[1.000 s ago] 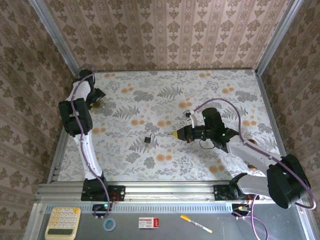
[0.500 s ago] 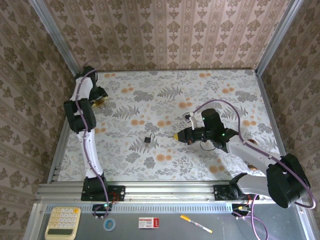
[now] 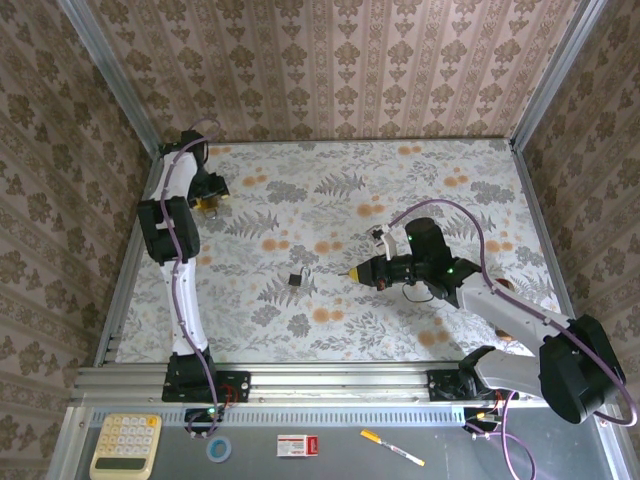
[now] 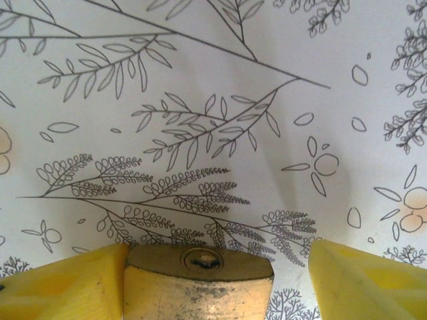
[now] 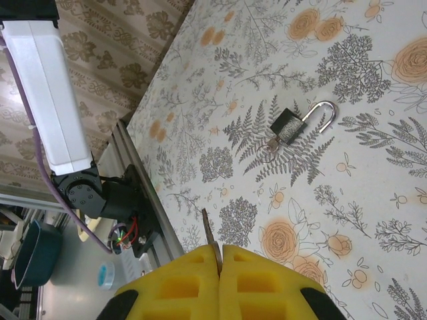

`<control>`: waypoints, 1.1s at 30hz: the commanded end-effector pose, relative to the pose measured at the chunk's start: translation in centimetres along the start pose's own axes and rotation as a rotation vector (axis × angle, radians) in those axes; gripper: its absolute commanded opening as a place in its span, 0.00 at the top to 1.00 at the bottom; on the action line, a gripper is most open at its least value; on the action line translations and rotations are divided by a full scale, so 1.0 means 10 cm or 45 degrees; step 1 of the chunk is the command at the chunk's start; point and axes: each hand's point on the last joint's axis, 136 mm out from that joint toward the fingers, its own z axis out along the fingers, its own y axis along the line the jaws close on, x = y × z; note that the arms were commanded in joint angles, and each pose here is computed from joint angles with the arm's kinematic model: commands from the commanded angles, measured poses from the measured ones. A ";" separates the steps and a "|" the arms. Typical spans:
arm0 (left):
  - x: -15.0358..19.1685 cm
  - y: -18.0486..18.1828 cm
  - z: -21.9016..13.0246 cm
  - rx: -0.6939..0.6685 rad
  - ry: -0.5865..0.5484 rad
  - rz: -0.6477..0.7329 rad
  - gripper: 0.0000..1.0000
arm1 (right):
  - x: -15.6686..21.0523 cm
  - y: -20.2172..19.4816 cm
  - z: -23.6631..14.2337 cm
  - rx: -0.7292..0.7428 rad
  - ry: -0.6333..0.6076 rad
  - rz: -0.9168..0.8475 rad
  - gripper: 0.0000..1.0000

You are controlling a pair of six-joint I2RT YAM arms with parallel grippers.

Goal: Unlock with the key

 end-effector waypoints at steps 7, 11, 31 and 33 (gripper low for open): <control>0.20 -0.02 -0.17 -0.065 0.054 0.109 0.32 | -0.06 0.05 -0.03 0.012 -0.021 -0.028 1.00; 0.26 -0.10 -0.10 -0.050 0.073 0.169 0.38 | -0.07 0.06 -0.04 0.011 -0.026 -0.032 1.00; 0.95 -1.25 -0.60 0.287 -0.299 1.042 0.72 | 0.02 -0.35 -0.19 0.235 0.011 0.210 1.00; 1.05 -1.36 -0.71 0.319 -0.363 1.135 0.73 | 0.06 -0.41 -0.22 0.257 0.011 0.241 1.00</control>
